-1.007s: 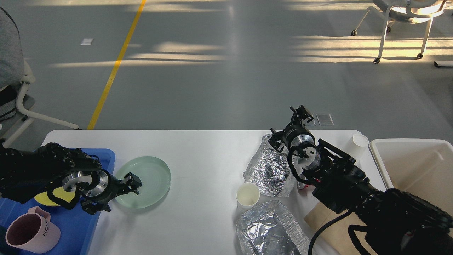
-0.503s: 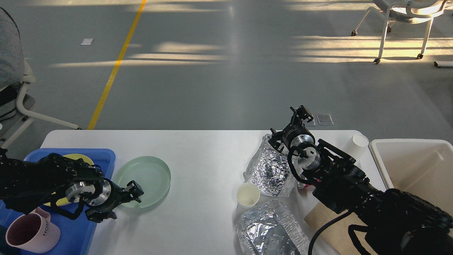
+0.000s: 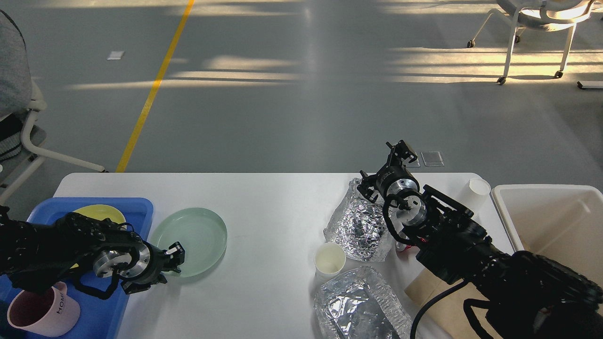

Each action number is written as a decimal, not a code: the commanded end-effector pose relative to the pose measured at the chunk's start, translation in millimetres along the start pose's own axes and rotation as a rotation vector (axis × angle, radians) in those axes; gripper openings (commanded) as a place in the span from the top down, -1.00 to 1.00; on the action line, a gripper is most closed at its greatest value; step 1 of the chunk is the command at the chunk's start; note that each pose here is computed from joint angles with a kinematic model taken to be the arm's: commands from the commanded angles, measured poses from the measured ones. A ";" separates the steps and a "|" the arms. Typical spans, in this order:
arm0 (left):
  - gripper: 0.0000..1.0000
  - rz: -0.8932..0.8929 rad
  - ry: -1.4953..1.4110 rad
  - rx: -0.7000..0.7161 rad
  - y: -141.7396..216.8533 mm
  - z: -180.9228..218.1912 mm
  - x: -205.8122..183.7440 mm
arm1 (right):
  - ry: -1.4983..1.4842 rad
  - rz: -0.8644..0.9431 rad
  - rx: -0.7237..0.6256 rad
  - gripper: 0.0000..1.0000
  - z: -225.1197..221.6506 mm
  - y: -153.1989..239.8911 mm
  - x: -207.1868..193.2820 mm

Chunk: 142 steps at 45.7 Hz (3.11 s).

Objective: Tidy desktop
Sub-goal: 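Grip the pale green plate rim with the left gripper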

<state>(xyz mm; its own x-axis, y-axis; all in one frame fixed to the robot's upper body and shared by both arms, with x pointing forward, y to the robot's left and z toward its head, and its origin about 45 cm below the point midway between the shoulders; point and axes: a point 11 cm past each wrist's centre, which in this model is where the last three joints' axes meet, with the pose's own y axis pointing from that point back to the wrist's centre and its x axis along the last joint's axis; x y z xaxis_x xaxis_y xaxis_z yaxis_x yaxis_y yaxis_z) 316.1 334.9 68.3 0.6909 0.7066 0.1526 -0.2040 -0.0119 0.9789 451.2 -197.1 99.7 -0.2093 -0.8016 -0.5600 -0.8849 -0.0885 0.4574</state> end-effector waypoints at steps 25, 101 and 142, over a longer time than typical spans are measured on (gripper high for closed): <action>1.00 -0.053 -0.012 0.049 10.7 -8.3 0.4 | 0.000 -0.001 0.001 -1.00 -0.6 -0.1 -0.6; 0.09 -0.008 -0.135 0.052 22.4 -8.5 9.2 | -0.001 -0.001 0.001 -1.00 -0.6 -0.1 -0.6; 1.00 -0.065 -0.143 0.066 14.1 -10.3 -12.3 | 0.000 0.000 0.000 -1.00 0.0 0.0 0.0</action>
<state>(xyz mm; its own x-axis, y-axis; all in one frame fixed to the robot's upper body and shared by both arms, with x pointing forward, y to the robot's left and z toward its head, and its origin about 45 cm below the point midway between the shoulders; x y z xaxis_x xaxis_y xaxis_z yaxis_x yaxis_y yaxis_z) 299.0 334.1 79.1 0.7926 0.6003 0.1064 -0.1172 -0.0212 0.9929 451.4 -197.0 100.1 -0.2089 -0.8015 -0.5604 -0.8851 -0.0886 0.4568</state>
